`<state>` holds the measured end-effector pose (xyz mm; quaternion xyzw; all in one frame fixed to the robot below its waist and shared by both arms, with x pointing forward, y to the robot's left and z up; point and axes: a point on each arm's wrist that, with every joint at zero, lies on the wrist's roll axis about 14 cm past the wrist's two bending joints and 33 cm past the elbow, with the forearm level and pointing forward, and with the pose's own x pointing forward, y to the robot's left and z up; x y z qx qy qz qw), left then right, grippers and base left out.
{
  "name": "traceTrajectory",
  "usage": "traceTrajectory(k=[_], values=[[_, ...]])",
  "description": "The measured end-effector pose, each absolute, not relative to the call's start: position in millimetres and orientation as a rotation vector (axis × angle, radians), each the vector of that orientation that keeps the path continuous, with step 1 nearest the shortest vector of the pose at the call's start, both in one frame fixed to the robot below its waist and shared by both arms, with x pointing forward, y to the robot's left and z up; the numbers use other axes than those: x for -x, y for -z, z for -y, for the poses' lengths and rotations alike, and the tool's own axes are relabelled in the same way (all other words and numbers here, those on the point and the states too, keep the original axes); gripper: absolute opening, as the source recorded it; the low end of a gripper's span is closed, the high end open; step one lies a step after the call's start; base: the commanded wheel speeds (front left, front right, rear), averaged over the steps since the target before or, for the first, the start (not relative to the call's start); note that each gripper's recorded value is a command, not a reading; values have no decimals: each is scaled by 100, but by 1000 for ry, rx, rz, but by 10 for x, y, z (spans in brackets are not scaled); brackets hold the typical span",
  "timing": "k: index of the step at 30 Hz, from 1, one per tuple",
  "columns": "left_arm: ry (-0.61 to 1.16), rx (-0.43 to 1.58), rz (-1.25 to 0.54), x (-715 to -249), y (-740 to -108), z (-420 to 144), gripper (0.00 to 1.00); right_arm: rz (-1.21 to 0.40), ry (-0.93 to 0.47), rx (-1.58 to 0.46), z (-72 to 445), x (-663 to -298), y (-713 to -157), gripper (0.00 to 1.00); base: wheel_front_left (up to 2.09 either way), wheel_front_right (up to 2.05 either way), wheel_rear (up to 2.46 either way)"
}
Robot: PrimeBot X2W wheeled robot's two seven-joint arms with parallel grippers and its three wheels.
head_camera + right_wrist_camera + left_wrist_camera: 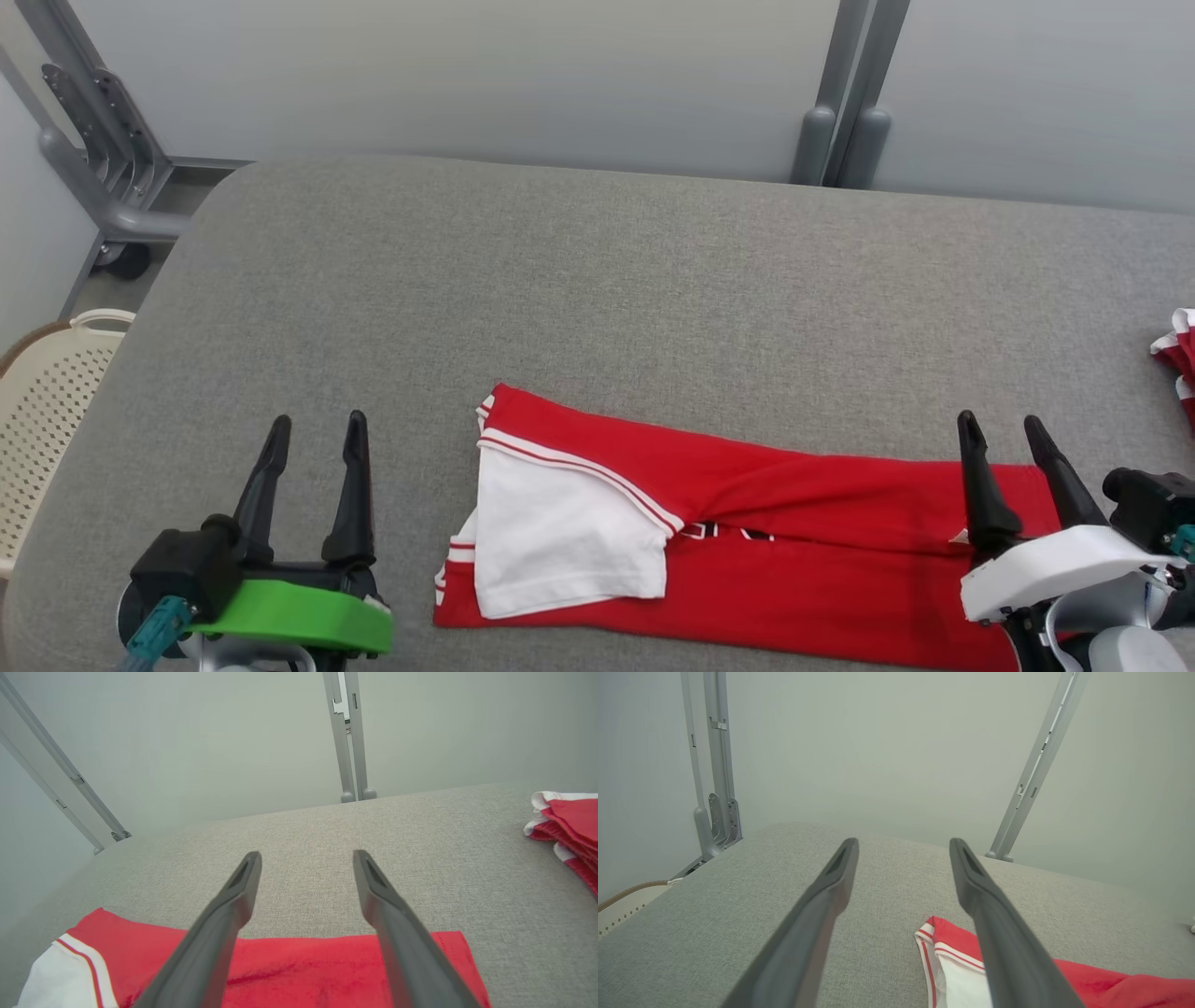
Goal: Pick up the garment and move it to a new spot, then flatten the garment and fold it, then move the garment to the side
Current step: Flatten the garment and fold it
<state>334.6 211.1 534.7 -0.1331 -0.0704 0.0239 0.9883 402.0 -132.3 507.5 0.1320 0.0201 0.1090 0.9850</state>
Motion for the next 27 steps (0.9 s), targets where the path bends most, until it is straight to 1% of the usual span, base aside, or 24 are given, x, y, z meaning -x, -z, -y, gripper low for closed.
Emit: traceTrajectory(k=[6, 14, 19, 27], values=[[-21, 234, 117, -3358, -5228, -2148, 100, 44, -210, -240, 1277, -4024, -5186, 100, 0, 0, 0], [48, 134, 29, -3408, -4971, -2044, 100, 29, -216, -120, 1268, -3920, -5088, 100, 0, 0, 0], [71, 139, 24, -3455, -4958, -1962, 100, 16, -198, -98, 1340, -3844, -5049, 100, 0, 0, 0], [74, 153, 34, -3496, -4986, -1931, 100, 19, -190, -108, 1367, -3830, -5069, 100, 0, 0, 0]])
